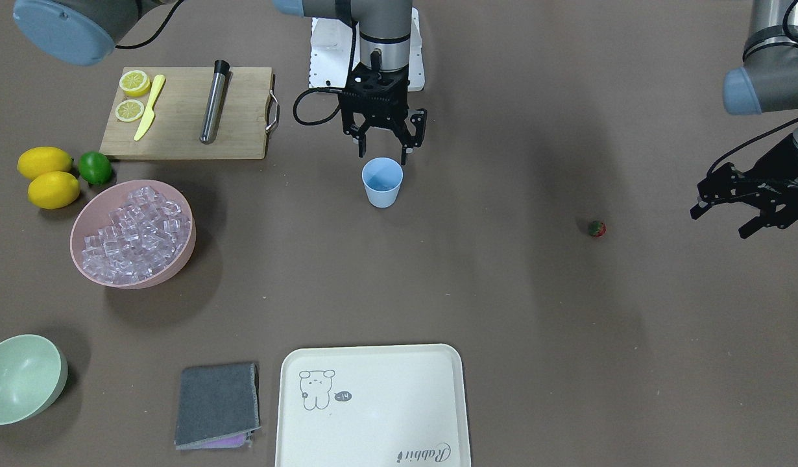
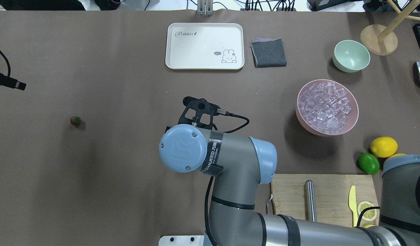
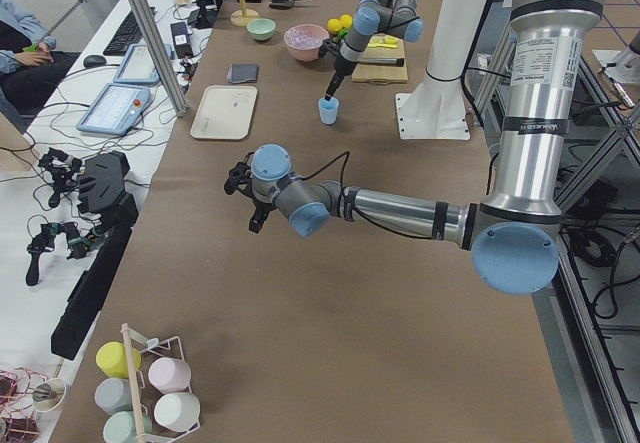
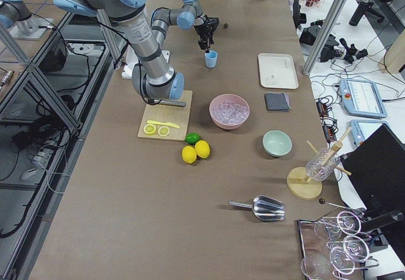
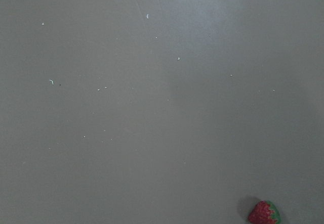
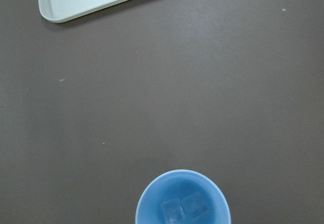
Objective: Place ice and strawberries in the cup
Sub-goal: 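Carry the ice to the light-blue cup and drop it in with the right gripper, then move the right gripper back over the pink bowl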
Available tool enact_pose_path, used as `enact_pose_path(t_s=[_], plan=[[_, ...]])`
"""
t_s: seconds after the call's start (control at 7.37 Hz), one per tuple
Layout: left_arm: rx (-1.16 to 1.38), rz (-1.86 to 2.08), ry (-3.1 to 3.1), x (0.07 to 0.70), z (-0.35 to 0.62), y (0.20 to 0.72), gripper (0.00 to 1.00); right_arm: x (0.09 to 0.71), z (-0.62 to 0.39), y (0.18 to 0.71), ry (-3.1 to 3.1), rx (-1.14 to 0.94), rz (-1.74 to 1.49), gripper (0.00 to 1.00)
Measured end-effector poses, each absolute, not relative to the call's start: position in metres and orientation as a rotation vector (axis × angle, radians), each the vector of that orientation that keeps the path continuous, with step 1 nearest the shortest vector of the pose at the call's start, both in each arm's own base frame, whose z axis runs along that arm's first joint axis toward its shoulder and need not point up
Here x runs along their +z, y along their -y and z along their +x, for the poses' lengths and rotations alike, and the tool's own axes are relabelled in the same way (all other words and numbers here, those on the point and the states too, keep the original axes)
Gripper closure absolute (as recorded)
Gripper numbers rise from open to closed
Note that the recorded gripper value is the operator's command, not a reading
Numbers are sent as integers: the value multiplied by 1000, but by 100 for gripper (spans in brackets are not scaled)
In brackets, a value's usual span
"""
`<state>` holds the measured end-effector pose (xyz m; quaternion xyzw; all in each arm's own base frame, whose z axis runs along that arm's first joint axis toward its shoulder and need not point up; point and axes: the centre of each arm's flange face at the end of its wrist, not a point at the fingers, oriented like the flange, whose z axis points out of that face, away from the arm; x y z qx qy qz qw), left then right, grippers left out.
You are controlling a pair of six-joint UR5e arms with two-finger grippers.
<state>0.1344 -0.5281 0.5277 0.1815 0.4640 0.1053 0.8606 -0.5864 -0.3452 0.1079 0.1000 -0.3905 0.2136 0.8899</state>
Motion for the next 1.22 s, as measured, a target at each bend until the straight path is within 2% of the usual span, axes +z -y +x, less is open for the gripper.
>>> enact_pose_path(t_s=[0.27,0.68,0.95,1.22], plan=[[221,382,-973,527,134,528,2,133,-520,379,812,377,167,0],[223,387,-974,525,135,530,2,209,-410,451,756,208,139,0],[229,384,-975,524,139,530,2,272,-350,474,713,71,144,0],[237,383,-976,524,143,530,2,333,-309,475,735,-25,148,1]])
